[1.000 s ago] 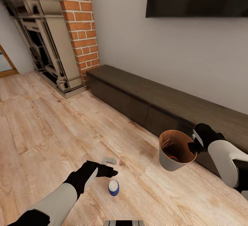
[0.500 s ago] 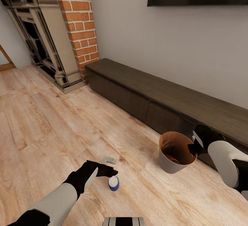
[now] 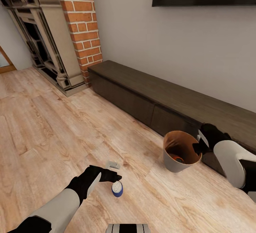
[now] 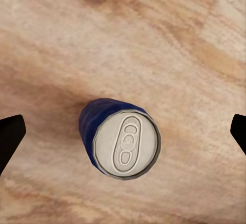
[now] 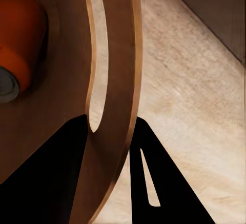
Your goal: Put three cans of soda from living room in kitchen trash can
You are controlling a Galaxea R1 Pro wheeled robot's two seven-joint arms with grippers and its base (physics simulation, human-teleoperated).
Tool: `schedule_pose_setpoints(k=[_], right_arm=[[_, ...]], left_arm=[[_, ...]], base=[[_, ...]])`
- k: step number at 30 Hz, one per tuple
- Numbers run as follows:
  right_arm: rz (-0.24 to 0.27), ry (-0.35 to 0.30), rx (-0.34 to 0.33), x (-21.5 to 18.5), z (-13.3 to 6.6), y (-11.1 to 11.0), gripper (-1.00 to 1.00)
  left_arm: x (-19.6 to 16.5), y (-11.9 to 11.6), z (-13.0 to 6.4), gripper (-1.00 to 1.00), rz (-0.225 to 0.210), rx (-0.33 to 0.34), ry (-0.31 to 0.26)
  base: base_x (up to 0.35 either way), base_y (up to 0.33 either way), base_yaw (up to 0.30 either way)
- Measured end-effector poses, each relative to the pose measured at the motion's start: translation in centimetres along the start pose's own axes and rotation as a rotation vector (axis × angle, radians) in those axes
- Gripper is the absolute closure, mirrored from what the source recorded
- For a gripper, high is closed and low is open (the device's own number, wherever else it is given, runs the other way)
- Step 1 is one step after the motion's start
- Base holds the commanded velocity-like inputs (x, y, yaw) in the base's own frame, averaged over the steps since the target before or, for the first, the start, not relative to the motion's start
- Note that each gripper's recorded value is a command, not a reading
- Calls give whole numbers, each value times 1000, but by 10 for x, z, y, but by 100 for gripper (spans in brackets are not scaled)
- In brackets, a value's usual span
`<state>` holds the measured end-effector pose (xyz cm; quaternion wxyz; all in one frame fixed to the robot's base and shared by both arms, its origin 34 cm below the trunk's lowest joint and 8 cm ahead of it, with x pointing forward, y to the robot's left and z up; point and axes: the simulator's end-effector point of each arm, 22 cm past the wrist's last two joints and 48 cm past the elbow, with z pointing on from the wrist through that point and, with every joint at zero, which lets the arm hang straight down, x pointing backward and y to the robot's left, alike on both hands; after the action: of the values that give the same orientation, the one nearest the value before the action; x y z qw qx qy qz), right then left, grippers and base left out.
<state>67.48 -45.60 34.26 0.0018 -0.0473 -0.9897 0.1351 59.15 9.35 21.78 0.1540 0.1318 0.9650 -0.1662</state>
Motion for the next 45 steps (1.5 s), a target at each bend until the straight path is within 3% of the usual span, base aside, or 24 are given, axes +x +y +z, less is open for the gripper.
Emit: schedule_pose_setpoints(k=[5,13,23,30,38,45], right_arm=[[15,-42,-9,-24,-21,-3,100],[12,-40,2,-30,-29,-10,100],[-8,46,-18,-19,-6,4,100],[-14,76,-15,-14,11,8,100],[-8,76,-26,-14,11,10,100],[-28,104,-9,-9,28,13,100]], left_arm=[[0,-1,0,-100,0,1,-1],[-3,-1,0,-100,3,2,-13],[14,1,17,-100,-11,13,18],[26,1,28,-100,-20,21,43],[25,0,28,-100,-18,22,35],[37,-2,40,-100,-29,32,60]], base=[[0,0,0],[0,0,0],[0,0,0],[0,0,0],[0,0,0],[0,0,0]])
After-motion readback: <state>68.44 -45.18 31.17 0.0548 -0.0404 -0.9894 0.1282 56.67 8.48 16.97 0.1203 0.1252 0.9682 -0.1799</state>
